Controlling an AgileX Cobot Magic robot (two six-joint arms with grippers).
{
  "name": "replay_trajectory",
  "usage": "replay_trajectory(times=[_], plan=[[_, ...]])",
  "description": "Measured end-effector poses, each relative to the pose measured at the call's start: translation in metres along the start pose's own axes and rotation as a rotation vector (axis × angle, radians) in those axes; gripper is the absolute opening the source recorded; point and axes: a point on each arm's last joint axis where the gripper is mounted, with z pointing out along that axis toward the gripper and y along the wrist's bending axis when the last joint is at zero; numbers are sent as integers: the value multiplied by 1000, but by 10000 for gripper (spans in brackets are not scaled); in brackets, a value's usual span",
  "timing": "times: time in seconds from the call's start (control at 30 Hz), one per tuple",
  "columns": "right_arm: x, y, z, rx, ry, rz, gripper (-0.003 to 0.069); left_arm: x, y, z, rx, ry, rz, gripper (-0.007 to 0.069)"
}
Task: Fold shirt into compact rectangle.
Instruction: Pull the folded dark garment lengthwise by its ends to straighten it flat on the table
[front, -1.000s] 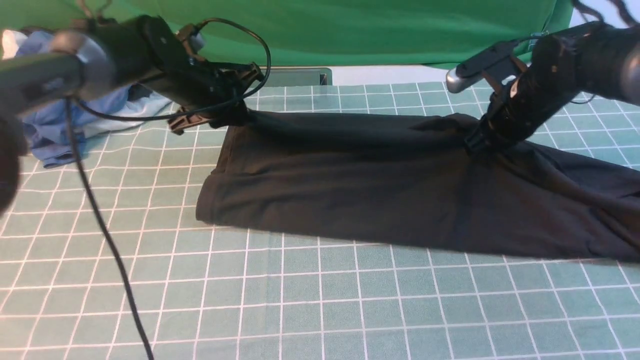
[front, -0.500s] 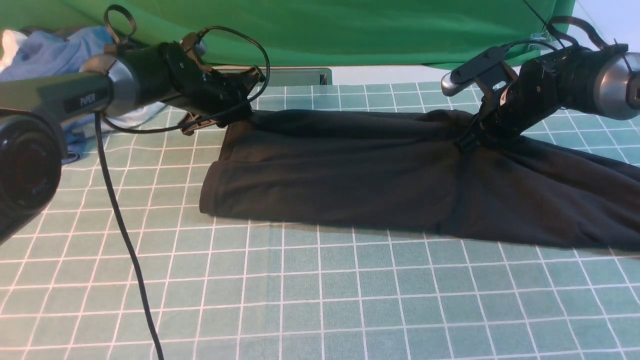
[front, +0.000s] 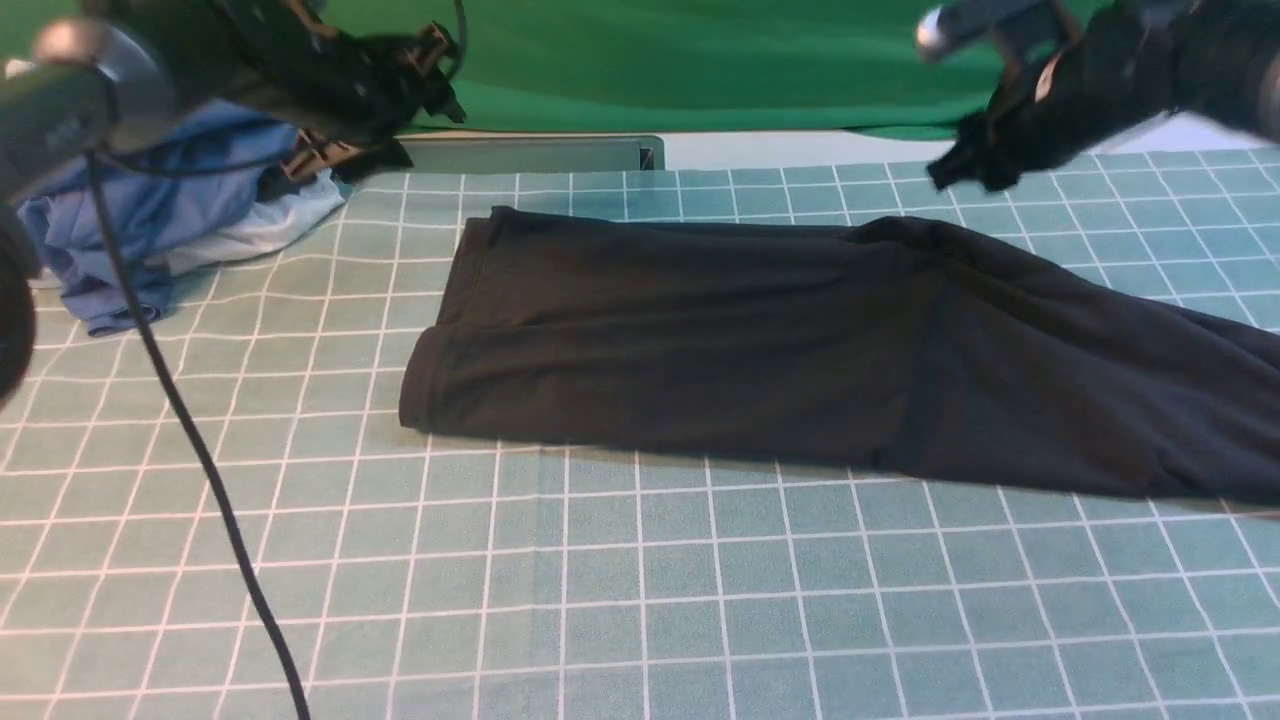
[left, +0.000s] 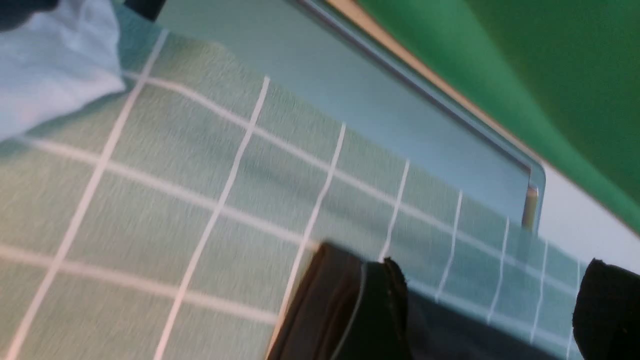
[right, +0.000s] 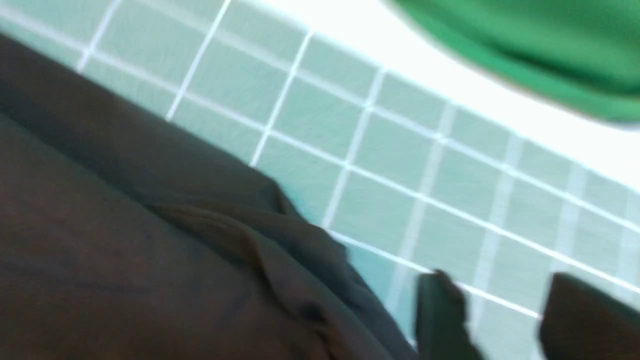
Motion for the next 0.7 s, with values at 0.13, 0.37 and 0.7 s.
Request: replay_trajectory(times=[0.13,0.37,0.7], plan=[[-9,-10,-43,10,118,24,74,7,0,-6,-20,115,79,435],[14,-10,-94,-32,333,66,31,30,-8,12,-8,219,241,179],[85,3,-123,-65,497,114,30,40,8,50,-20,195,288,63]])
